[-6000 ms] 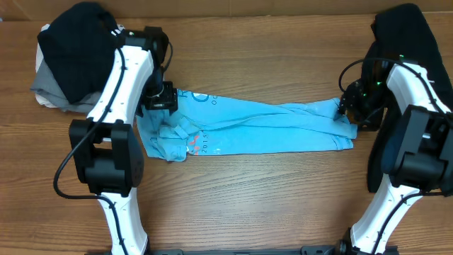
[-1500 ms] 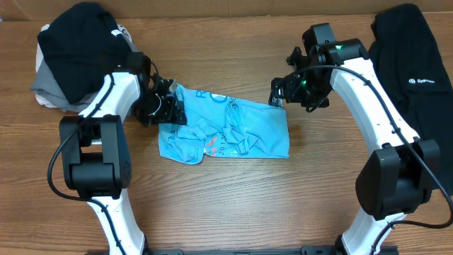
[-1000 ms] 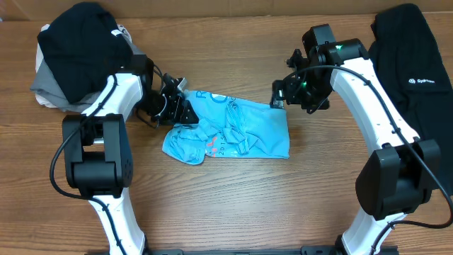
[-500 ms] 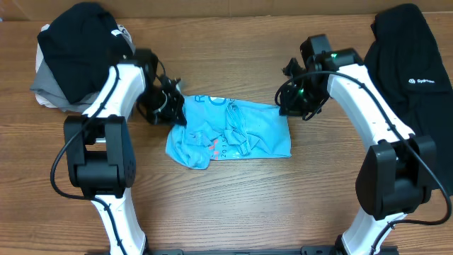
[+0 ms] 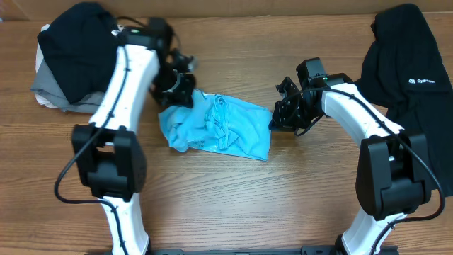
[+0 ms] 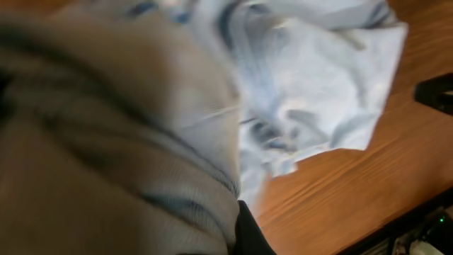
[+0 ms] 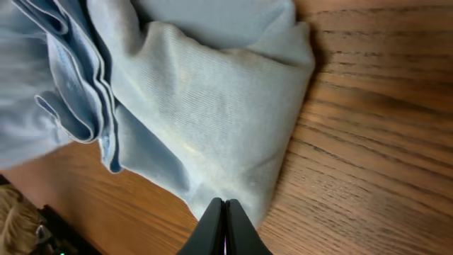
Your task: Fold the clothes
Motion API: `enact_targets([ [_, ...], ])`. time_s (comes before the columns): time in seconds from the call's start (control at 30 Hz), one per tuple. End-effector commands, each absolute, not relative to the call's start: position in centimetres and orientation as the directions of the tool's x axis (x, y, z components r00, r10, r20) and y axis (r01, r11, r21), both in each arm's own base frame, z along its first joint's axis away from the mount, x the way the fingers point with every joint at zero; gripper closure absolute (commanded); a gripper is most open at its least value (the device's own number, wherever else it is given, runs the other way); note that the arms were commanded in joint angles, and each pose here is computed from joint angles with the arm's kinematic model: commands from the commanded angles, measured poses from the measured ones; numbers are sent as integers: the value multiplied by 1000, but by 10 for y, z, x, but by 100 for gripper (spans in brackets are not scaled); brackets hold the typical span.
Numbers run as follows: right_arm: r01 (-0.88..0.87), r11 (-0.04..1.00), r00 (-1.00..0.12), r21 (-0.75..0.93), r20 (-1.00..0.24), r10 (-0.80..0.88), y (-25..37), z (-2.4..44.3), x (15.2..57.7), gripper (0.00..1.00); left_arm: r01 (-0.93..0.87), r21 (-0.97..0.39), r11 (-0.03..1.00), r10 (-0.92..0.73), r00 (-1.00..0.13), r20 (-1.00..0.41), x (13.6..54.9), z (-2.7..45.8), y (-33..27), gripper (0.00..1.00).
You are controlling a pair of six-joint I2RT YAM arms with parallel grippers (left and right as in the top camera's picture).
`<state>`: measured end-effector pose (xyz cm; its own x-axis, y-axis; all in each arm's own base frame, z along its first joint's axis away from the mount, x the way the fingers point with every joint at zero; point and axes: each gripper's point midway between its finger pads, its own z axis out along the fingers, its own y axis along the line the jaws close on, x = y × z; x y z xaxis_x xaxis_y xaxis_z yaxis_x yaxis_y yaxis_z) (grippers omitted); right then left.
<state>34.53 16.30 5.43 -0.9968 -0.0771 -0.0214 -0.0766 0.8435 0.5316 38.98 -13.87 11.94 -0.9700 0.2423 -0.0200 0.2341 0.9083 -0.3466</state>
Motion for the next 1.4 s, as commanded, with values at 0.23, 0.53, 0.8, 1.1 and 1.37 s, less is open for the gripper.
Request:
enact_targets([
  [0.23,-39,824,-984,565,-167,68,93,156,382,96,373,-330,867,329,-927,-182,378,138,-264,96],
  [0.53,57,830,-917,555,-300,263,13,230,386,96,395,-357,846,334,-916,-222,374,118,-321,96],
  [0.8,70,832,-915,550,-298,274,7,230,384,96,434,-409,803,402,-900,-165,347,93,-356,32],
  [1.1,105,859,-919,501,-282,277,-2,222,380,70,481,-444,756,362,-872,-330,375,135,-383,0],
  [1.37,109,865,-934,489,-248,258,5,217,373,67,402,-470,786,146,-859,-490,444,250,-324,0],
])
